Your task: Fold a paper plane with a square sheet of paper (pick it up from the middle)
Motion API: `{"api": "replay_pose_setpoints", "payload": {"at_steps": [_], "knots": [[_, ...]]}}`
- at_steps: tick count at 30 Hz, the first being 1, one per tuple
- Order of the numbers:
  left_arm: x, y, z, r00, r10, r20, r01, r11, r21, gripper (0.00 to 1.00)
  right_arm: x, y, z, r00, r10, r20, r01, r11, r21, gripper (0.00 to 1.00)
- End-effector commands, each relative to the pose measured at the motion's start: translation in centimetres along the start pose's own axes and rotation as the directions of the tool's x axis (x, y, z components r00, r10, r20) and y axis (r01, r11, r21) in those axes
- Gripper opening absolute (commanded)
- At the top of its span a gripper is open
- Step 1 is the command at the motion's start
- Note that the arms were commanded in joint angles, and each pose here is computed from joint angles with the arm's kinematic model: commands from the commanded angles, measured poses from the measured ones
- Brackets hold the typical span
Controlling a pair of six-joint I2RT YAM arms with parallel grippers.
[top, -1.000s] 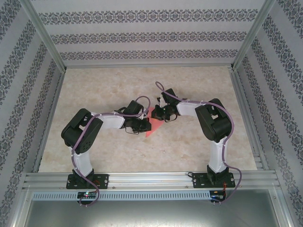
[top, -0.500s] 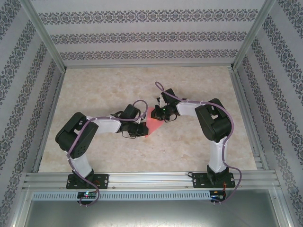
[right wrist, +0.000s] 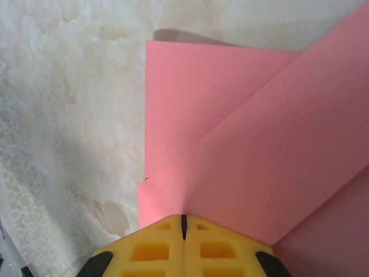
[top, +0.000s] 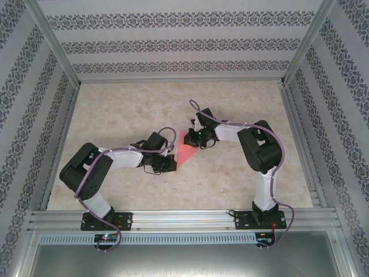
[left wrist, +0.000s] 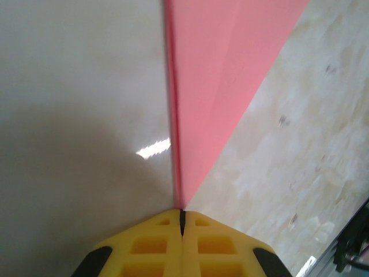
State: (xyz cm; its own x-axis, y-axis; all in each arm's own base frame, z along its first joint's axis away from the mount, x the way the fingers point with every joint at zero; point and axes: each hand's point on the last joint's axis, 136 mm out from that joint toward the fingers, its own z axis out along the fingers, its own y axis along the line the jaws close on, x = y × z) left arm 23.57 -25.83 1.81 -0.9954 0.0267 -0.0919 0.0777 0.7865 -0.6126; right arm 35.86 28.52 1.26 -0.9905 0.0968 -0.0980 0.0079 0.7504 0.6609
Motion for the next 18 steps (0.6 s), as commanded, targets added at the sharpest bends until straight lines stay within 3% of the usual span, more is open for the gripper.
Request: {"api": "replay_pose_setpoints", "payload": {"at_steps": [1,5,10,18], "knots": [[3.7,1.8,-0.8,0.994,-0.054,-0.092,0.046,0.995,-0.092,0.00,4.3,-8.6,2.4,0.986,0.159,-0.054,-0.138,0.950,0.281,0.00],[0.7,0.2,-2.7,0.998,-0.028,0.058,0.032,0.997,-0.073,0.00,4.2,-7.6,2.6,0.975,0.221,0.005,-0.215,0.943,0.256,0.00],[-3.3,-1.2,-4.6,0.967,-0.052,0.249,0.060,0.998,-0.026,0.00,4.0,-5.3,3.4,0.953,0.296,0.069,-0.304,0.932,0.196,0.00],[-6.4,0.0,-3.5,0.945,-0.114,0.307,0.129,0.991,-0.030,0.00,3.4,-2.6,3.9,0.948,0.305,0.089,-0.314,0.943,0.111,0.00]]}}
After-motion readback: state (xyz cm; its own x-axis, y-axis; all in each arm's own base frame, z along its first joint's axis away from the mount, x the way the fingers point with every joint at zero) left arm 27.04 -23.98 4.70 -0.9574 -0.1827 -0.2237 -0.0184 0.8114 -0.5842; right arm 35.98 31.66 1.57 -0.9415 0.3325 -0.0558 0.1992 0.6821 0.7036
